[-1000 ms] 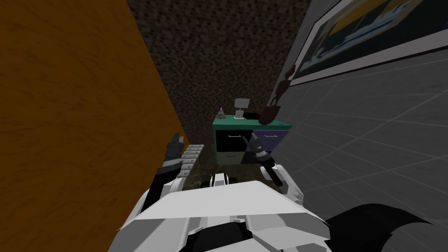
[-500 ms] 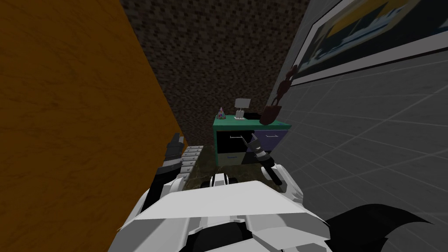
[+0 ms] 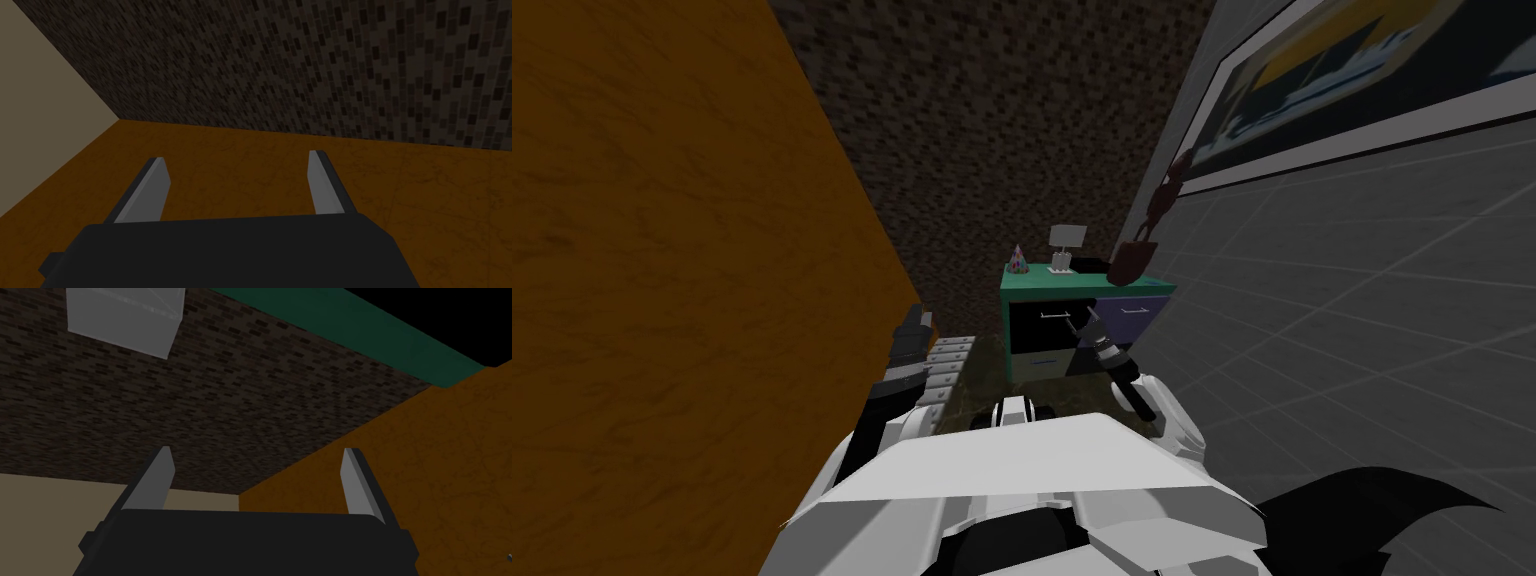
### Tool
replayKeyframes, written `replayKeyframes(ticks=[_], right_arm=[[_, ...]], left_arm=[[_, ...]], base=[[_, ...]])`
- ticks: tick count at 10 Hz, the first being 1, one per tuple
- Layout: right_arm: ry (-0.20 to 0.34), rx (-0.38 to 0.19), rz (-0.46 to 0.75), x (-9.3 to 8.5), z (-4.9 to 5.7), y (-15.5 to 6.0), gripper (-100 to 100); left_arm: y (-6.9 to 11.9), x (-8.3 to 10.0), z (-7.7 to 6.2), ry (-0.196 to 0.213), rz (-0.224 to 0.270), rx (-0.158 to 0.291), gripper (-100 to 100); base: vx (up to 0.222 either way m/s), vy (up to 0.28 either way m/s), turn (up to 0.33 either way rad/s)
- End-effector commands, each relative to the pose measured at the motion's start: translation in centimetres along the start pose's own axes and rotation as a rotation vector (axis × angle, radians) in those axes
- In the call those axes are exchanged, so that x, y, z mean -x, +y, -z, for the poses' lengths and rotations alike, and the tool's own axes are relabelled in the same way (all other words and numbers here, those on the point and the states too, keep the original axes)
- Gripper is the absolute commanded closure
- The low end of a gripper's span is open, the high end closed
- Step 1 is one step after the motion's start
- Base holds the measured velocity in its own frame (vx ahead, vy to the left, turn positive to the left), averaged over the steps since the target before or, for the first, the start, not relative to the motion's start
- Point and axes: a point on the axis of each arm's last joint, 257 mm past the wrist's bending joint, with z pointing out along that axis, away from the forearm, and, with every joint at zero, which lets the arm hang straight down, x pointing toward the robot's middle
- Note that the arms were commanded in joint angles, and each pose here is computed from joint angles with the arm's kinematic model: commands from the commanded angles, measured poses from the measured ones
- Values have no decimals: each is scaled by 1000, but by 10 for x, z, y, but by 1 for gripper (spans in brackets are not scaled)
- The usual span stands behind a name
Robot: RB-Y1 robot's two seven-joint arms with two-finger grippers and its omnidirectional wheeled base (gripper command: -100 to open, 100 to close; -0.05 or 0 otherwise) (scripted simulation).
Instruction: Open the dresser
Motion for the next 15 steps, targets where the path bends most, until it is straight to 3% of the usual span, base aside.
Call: replayKeyframes(ticks=[1, 15], right_arm=[[34, 17, 108, -17, 5, 1, -100], [170, 93, 524, -83, 25, 11, -100]], left_arm=[[0, 0, 0, 0, 0, 0, 0], [0, 0, 0, 0, 0, 0, 0]], base=[[54, 70, -84], [45, 67, -66]])
